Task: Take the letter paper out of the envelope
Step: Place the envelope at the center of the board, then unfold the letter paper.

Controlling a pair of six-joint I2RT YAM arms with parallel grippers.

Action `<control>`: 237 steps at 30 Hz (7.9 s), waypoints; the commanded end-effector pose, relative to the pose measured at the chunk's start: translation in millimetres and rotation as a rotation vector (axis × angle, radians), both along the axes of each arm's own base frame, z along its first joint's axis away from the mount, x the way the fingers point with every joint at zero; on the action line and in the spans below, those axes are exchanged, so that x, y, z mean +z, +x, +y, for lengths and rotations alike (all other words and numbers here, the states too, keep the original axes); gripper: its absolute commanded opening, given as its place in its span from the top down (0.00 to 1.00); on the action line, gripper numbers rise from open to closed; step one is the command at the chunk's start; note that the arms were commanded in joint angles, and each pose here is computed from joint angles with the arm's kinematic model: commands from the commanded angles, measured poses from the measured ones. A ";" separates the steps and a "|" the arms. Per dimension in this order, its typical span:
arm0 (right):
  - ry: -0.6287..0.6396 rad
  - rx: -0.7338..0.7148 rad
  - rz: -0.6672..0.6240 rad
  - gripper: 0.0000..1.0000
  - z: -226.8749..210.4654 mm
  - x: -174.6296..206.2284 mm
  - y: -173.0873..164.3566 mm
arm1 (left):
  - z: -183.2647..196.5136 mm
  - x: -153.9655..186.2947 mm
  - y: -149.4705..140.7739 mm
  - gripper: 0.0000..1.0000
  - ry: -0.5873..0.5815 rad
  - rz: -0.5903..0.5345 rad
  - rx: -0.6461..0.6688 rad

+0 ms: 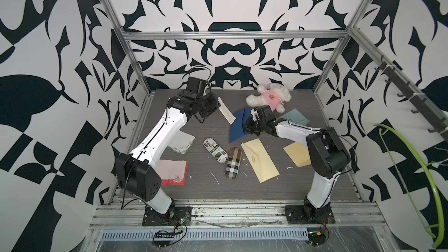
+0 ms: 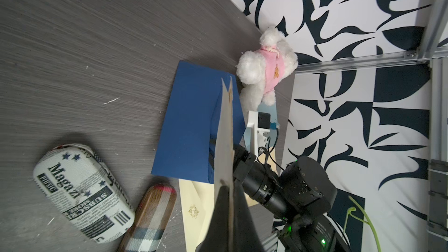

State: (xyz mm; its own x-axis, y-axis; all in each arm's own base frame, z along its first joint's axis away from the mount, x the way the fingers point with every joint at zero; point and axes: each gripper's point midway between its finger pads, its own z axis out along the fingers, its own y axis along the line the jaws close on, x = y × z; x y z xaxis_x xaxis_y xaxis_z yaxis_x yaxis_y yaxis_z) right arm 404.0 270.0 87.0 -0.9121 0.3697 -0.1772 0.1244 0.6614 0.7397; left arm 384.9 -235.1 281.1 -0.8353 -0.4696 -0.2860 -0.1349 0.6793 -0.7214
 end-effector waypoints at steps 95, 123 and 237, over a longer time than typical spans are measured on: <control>0.427 -0.108 -0.016 0.62 -60.2 206.8 -16.2 | -71.4 38.3 34.1 1.00 -0.404 0.097 -0.386; 0.500 -0.139 -0.029 0.62 -58.8 216.4 -13.2 | -79.9 32.3 30.3 1.00 -0.403 0.111 -0.401; 0.467 0.666 -0.404 1.00 1.2 302.5 -34.4 | -67.9 93.6 -54.2 0.69 -0.403 -0.457 -0.916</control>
State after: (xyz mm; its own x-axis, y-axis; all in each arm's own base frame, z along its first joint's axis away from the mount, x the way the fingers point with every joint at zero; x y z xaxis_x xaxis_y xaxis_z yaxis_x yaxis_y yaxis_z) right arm 373.2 272.4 359.1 -0.9083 -0.1076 -0.4042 -0.4172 0.1642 0.8938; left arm 334.7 -306.5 369.6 -0.7734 0.1481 -0.6164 0.6297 0.0674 -0.7739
